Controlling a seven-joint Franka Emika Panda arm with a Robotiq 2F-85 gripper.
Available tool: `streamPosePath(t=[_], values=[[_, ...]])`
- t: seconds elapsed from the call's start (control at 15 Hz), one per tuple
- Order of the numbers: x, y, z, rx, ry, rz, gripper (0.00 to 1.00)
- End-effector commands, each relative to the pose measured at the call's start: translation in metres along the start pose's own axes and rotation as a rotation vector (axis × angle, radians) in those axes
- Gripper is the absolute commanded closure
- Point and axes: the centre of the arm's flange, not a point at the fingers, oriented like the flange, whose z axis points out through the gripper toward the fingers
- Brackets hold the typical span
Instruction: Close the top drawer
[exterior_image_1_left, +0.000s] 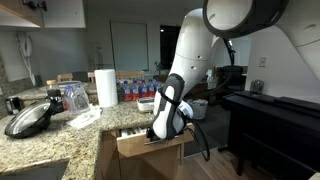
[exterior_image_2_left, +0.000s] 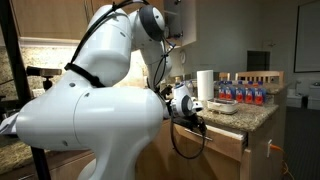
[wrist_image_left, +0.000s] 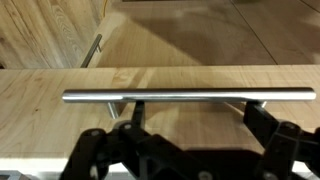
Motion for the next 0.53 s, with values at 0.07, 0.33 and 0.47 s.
streamPosePath(t=[0.07, 0.33, 0.47], values=[[0.017, 0.004, 0.014, -0.033, 0.051, 0.034, 0.0], [0.039, 0.003, 0.018, -0.049, 0.073, 0.032, 0.0], [0.052, 0.006, 0.023, -0.061, 0.074, 0.038, 0.0]])
